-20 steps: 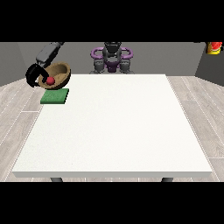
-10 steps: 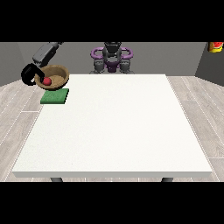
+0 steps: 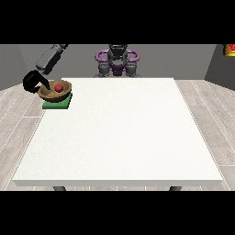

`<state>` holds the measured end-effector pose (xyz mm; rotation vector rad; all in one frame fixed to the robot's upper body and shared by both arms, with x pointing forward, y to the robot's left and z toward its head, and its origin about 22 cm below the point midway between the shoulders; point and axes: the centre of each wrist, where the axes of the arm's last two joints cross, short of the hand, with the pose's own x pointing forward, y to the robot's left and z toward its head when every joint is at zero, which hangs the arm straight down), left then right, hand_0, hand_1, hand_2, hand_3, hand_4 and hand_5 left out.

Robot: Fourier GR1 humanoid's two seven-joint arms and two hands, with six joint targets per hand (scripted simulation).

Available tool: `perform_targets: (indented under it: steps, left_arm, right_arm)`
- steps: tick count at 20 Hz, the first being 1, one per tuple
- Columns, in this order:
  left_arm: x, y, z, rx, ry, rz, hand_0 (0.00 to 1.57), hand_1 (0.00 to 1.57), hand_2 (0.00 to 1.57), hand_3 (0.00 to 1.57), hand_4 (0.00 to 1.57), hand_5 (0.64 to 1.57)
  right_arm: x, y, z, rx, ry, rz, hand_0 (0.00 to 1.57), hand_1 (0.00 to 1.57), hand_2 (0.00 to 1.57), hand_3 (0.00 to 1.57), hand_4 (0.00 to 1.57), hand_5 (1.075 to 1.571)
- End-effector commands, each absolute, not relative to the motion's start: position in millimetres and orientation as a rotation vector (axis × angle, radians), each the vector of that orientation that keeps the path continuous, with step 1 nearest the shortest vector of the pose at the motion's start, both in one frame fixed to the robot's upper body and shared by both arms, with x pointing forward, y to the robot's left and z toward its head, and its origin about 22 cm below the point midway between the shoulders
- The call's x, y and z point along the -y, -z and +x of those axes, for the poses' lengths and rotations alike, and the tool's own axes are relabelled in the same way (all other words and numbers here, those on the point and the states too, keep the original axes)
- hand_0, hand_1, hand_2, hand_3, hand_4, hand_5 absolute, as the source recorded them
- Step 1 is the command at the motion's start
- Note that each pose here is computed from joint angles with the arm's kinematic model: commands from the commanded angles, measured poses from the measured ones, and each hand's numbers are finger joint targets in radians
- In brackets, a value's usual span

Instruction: Pick the cup and pour the ball into the bowl, then pick the bowl and place it on the pad

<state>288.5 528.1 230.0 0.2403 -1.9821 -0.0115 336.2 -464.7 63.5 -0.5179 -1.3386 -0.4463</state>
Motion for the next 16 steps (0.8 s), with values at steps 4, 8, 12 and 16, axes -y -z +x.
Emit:
perform_targets:
  steps: [4, 8, 12, 16]
  left_arm:
    - [-534, -228, 285, 2.017, 0.031, 0.253, 0.00, 0.00, 0.00, 0.00, 1.19, 1.566]
    - [-533, -242, 284, 2.045, 0.059, 0.217, 0.00, 0.00, 0.00, 0.00, 1.19, 1.569]
    - [-525, -234, 293, 2.023, 0.043, 0.242, 0.00, 0.00, 0.00, 0.00, 1.21, 1.569]
    - [-502, -202, 302, 1.898, 0.034, 0.223, 0.00, 0.00, 0.00, 0.00, 1.19, 1.569]
  right_arm:
    - [463, -90, 351, 1.412, 0.454, -0.579, 1.26, 1.26, 1.35, 0.91, 0.11, 1.529]
    - [464, -83, 350, 1.350, 0.350, -0.575, 0.19, 0.19, 0.41, 0.79, 0.00, 1.454]
    - [443, -83, 364, 1.330, 0.273, -0.533, 0.00, 0.00, 0.00, 0.00, 0.00, 1.407]
    - [469, -72, 342, 1.244, 0.233, -0.559, 0.00, 0.00, 0.00, 0.00, 0.00, 1.400]
